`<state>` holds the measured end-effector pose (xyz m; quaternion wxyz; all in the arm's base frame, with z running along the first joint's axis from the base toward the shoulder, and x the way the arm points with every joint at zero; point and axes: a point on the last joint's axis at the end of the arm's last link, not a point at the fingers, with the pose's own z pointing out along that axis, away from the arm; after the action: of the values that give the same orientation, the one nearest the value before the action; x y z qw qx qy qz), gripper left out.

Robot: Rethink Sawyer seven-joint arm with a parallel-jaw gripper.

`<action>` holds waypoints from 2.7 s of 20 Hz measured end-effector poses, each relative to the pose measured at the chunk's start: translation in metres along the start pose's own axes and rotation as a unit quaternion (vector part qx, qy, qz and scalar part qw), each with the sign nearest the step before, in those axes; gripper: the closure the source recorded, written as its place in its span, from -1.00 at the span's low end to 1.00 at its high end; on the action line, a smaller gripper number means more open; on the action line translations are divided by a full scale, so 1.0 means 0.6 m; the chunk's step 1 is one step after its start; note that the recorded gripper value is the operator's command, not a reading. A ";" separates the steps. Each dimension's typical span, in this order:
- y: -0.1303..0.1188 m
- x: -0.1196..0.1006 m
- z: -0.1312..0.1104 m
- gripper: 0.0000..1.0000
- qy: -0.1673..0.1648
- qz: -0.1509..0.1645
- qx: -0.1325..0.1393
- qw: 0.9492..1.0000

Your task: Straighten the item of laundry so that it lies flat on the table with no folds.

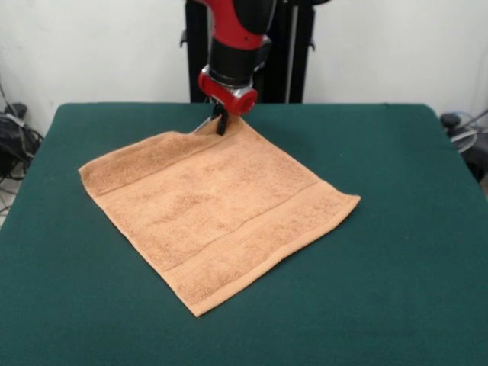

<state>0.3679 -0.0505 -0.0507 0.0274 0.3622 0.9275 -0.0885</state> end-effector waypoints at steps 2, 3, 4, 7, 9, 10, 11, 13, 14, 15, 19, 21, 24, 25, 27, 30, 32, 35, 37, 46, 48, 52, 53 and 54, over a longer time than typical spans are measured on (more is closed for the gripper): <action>-0.005 0.006 0.000 1.00 -0.007 -0.007 -0.005 1.000; -0.006 0.007 0.000 1.00 -0.009 -0.008 -0.006 1.000; -0.006 0.008 0.000 1.00 -0.010 -0.009 -0.007 1.000; -0.007 0.012 0.000 1.00 -0.016 -0.011 -0.009 1.000; -0.009 0.015 -0.002 1.00 -0.016 -0.012 -0.008 1.000; -0.010 0.017 -0.002 1.00 -0.015 -0.012 -0.007 1.000; -0.012 0.020 -0.003 1.00 -0.014 -0.013 -0.005 1.000; -0.019 0.027 -0.008 1.00 -0.013 -0.018 0.003 1.000; -0.020 0.029 -0.009 1.00 -0.014 -0.020 0.004 1.000; -0.021 0.030 -0.011 1.00 -0.014 -0.022 0.005 1.000; -0.024 0.031 -0.019 -1.00 -0.019 -0.028 0.009 0.999; -0.032 0.031 -0.025 -1.00 -0.022 -0.031 0.017 0.999; -0.050 0.033 -0.036 -1.00 -0.017 -0.034 0.031 0.999; -0.054 0.034 -0.038 -1.00 -0.014 -0.034 0.034 0.999; -0.059 0.033 -0.043 -1.00 -0.010 -0.036 0.037 0.999; -0.073 0.033 -0.051 -1.00 0.000 -0.038 0.047 0.998; -0.079 0.033 -0.054 -1.00 0.004 -0.038 0.052 0.998; -0.089 0.032 -0.058 -1.00 0.007 -0.037 0.060 0.998; -0.093 0.032 -0.059 -1.00 0.007 -0.037 0.062 0.997; -0.073 0.041 -0.065 -1.00 0.001 -0.060 0.057 0.997; -0.053 0.049 -0.069 -1.00 -0.019 -0.086 0.054 0.995; -0.006 0.044 -0.081 -1.00 -0.117 -0.159 0.018 0.980; 0.004 0.041 -0.085 -1.00 -0.138 -0.174 0.005 0.975; 0.014 0.038 -0.089 -1.00 -0.157 -0.190 -0.012 0.969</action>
<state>0.3576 -0.0192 -0.0020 0.1598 0.1609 0.9643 -0.1368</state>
